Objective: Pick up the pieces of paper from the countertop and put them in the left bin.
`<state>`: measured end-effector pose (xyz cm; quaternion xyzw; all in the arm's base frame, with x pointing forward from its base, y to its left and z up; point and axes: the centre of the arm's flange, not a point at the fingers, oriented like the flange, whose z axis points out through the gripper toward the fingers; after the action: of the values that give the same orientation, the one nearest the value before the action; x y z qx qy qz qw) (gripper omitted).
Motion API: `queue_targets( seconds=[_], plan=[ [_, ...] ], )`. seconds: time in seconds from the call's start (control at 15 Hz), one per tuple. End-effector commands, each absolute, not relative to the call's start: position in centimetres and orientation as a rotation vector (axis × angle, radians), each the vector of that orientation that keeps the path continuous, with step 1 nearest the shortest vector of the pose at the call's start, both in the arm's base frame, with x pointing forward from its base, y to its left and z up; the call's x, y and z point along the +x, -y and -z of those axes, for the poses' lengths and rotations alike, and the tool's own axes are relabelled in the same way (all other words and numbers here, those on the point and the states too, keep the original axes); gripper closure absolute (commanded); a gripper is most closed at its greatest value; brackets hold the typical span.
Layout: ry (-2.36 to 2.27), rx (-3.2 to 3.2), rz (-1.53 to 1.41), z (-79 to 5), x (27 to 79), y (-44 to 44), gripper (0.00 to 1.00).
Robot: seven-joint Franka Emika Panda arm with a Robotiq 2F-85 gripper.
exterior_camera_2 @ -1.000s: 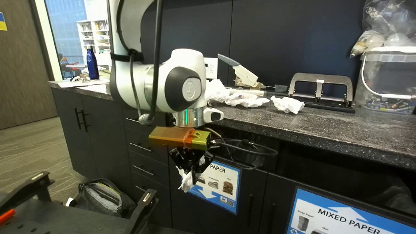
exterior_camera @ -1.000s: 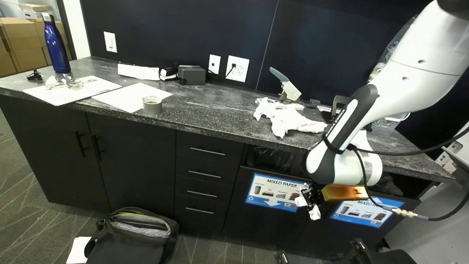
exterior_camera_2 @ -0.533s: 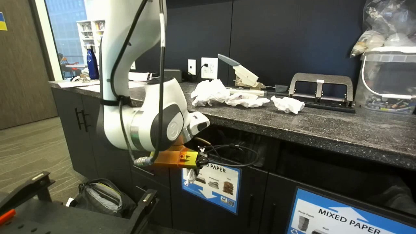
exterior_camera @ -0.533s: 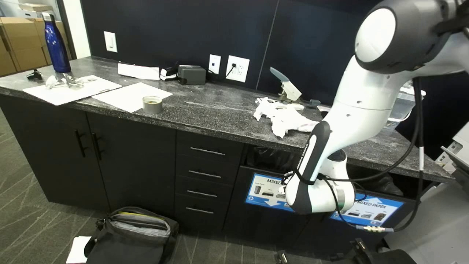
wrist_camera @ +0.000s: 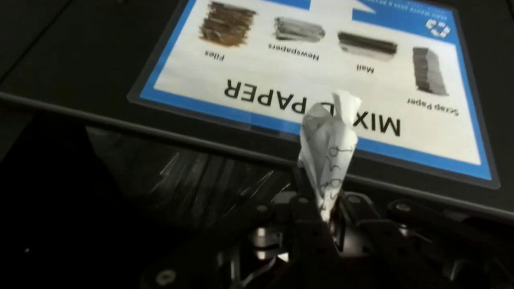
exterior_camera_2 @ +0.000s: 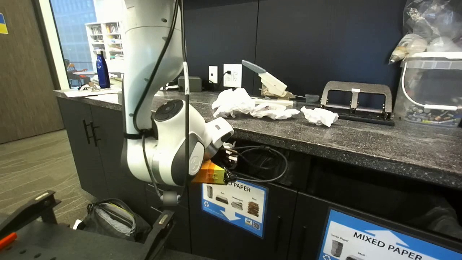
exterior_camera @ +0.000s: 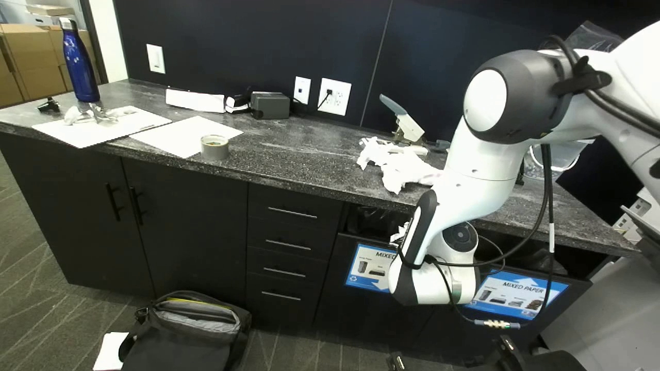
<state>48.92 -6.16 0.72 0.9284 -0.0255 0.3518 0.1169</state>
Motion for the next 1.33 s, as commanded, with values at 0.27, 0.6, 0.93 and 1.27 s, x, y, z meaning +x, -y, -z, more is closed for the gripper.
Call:
queue_targets(
  seconds=[0.27,0.6,0.93,1.27],
  plan=[
    [0.201,2.424,-1.411,1.6,53.8,8.8,0.9],
    [0.266,2.349,-1.475,4.0,54.7,9.8,0.9],
    [0.298,2.307,-1.535,5.0,56.9,9.9,0.9],
    [0.355,2.378,-1.463,4.7,57.2,10.2,0.56]
  ],
)
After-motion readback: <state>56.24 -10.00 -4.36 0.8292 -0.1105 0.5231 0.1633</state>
